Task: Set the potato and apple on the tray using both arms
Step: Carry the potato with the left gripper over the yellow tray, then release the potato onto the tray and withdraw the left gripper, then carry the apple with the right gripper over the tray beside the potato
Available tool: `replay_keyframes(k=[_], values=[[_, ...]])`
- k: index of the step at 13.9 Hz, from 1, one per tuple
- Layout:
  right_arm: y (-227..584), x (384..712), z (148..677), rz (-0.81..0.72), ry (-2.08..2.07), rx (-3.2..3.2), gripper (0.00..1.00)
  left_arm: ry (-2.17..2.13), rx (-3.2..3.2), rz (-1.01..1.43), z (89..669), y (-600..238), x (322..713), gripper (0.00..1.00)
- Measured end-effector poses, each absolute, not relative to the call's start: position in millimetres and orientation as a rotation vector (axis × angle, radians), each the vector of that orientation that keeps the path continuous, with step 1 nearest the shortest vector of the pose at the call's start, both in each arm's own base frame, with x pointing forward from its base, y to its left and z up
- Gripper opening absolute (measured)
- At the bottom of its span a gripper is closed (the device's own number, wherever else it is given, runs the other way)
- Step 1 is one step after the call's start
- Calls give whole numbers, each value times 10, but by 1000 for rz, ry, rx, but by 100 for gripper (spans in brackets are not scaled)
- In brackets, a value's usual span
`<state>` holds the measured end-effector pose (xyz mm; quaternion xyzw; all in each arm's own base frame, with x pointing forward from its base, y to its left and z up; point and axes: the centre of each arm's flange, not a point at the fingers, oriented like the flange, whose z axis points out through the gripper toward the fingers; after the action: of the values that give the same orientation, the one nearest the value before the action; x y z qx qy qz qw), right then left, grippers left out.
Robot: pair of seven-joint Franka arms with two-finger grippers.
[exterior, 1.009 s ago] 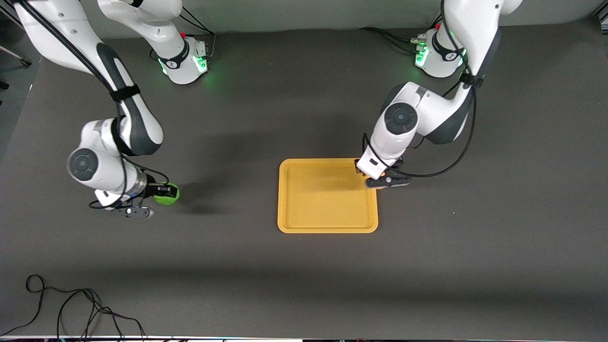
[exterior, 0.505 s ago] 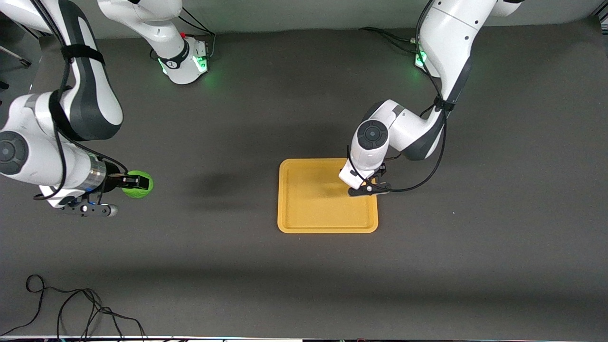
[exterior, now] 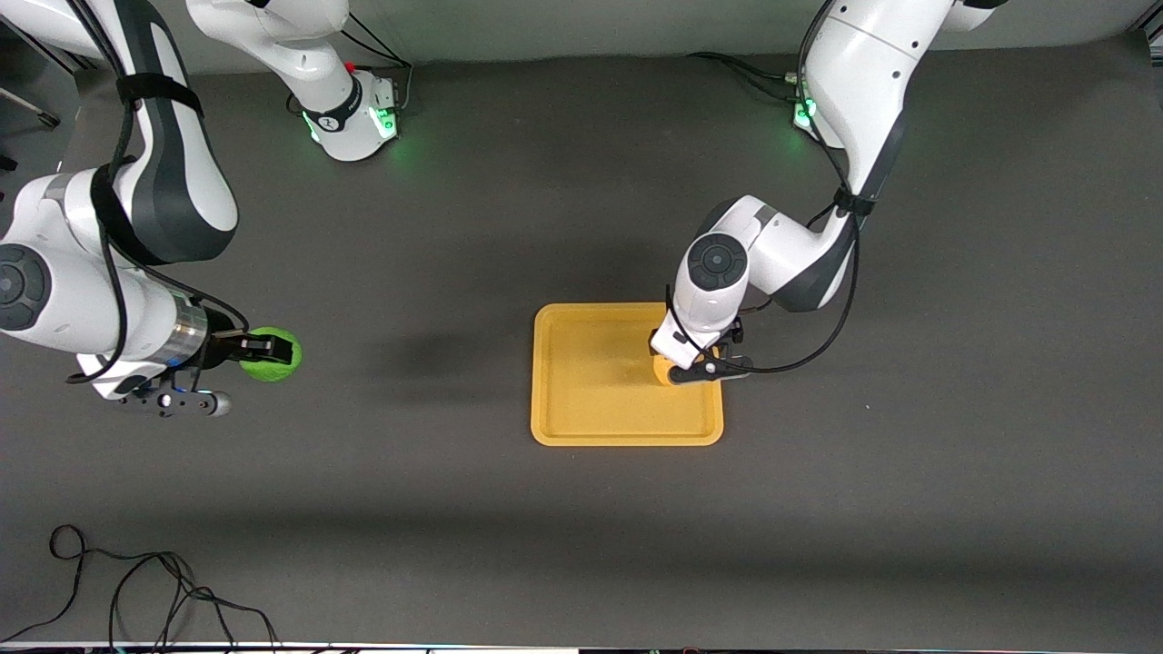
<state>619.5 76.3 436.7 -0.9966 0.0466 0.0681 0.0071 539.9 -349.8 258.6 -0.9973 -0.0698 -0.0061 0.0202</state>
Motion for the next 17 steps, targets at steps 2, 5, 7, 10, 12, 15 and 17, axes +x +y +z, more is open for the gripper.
replay_keyframes(k=[2, 5, 7, 10, 12, 15, 17], values=[[1270, 6180, 4357, 209, 200, -3108, 68, -236, -3062, -12, 3098, -3178, 5545, 100], [2518, 6187, 4262, 156, 247, -3101, 68, -203, -3029, 10, 4023, -2437, 5635, 100], [3211, 6194, 4067, 163, 342, -3076, 68, -159, -3023, 34, 4545, -1937, 5593, 100], [4067, 5999, 3406, 196, 429, -3076, 68, -72, -3066, 72, 5244, -1008, 5449, 100], [4346, 5893, 3037, 208, 471, -3078, 68, -40, -3112, 58, 5614, -374, 5305, 100], [4522, 5785, 2684, 243, 448, -3097, 68, -35, -3123, 17, 5955, 130, 5098, 100], [4612, 5727, 2508, 247, 447, -3100, 68, -17, -3123, 10, 6058, 191, 5043, 100]])
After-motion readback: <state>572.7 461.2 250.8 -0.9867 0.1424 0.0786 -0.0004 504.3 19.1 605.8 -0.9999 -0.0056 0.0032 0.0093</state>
